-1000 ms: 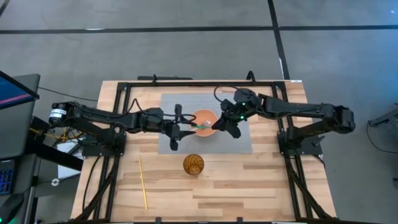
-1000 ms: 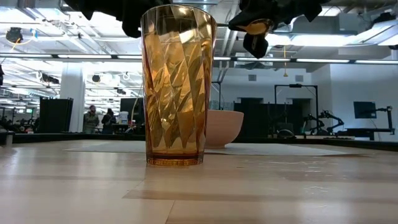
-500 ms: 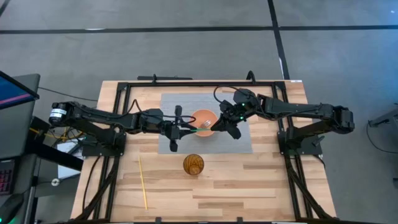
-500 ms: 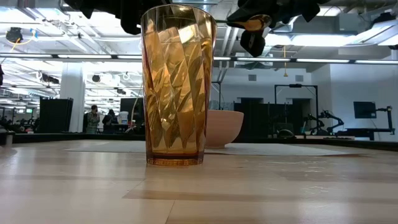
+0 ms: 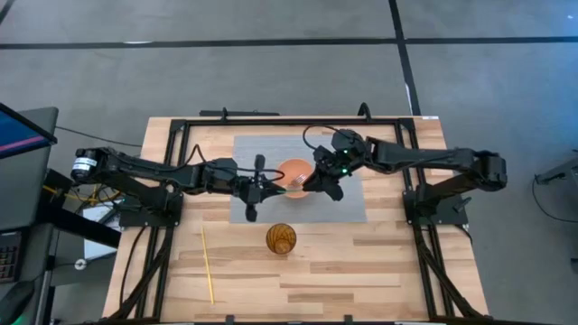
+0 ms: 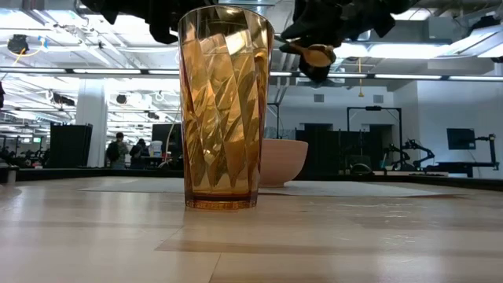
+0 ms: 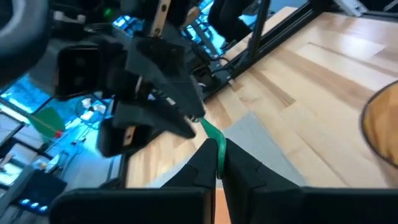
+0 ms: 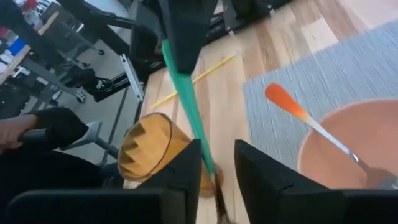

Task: Pick & Place Utensil
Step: Put the green spoon into the light orange bowl

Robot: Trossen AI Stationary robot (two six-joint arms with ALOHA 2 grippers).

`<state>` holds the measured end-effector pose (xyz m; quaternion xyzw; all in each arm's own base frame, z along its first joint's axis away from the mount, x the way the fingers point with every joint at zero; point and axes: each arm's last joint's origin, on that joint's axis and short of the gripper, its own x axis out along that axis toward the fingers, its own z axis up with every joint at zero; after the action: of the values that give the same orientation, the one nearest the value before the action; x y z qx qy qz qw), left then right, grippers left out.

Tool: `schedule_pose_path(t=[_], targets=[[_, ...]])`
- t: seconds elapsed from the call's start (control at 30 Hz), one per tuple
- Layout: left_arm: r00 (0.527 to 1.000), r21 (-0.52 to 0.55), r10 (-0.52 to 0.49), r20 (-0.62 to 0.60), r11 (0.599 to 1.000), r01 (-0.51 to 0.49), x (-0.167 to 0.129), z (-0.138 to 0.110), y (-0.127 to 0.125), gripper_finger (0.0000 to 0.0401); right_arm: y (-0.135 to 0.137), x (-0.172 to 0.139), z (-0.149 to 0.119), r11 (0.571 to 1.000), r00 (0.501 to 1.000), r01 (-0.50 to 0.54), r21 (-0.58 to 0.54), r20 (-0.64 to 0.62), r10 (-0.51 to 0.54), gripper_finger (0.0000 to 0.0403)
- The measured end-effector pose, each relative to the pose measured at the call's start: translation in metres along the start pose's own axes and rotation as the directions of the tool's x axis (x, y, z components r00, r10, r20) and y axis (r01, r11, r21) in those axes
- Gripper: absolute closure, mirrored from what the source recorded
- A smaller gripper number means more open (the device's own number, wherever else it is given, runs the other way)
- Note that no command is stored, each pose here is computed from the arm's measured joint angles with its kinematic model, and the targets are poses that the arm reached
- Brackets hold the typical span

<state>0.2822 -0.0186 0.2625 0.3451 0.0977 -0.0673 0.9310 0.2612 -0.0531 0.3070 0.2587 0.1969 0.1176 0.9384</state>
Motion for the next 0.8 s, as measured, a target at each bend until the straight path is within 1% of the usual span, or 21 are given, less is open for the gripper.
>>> schedule_pose_path(t=[0.1, 0.23, 0.33, 0.4, 0.47, 0.57, 0.63, 0.7, 0.8], targets=[[0.999, 0.001, -0.03, 0.015, 1.0, 0.03, 0.0, 0.002, -0.004, 0.039, -0.002, -0.001, 0.006, 1.0, 0.998, 0.018, -0.022, 0.056, -0.017, 0.0301], [0.998, 0.009, -0.065, -0.022, 0.998, 0.065, -0.001, 0.004, -0.013, 0.0388, 0.001, -0.013, 0.019, 0.996, 0.984, 0.012, -0.086, 0.176, 0.003, 0.0292], [0.997, 0.016, -0.038, -0.071, 0.999, 0.039, -0.001, 0.004, -0.016, 0.0392, 0.007, -0.028, 0.031, 0.986, 0.96, 0.018, -0.163, 0.277, 0.029, 0.0291], [0.993, 0.023, 0.001, -0.121, 1.0, 0.002, -0.001, 0.002, -0.017, 0.039, 0.011, -0.039, 0.034, 0.975, 0.948, 0.04, -0.22, 0.315, 0.032, 0.0291], [0.983, 0.028, 0.034, -0.182, 0.999, -0.03, -0.001, -0.003, -0.015, 0.039, 0.013, -0.046, 0.035, 0.965, 0.945, 0.061, -0.254, 0.327, 0.026, 0.0291], [0.963, -0.009, 0.028, -0.268, 0.999, -0.032, -0.002, -0.015, -0.011, 0.0392, 0.014, -0.052, 0.034, 0.966, 0.945, 0.075, -0.248, 0.326, 0.01, 0.0291], [0.956, -0.068, 0.007, -0.293, 0.997, -0.028, -0.003, -0.023, -0.006, 0.039, 0.013, -0.052, 0.034, 0.967, 0.948, 0.077, -0.243, 0.319, 0.005, 0.0291], [0.95, -0.132, -0.036, -0.311, 0.991, -0.006, -0.004, -0.031, -0.003, 0.0389, 0.013, -0.051, 0.033, 0.968, 0.951, 0.075, -0.238, 0.31, 0.003, 0.0291], [0.949, -0.186, -0.06, -0.31, 0.982, 0.001, -0.003, -0.039, 0.003, 0.0391, 0.009, -0.044, 0.031, 0.971, 0.957, 0.069, -0.228, 0.29, 0.001, 0.0291]])
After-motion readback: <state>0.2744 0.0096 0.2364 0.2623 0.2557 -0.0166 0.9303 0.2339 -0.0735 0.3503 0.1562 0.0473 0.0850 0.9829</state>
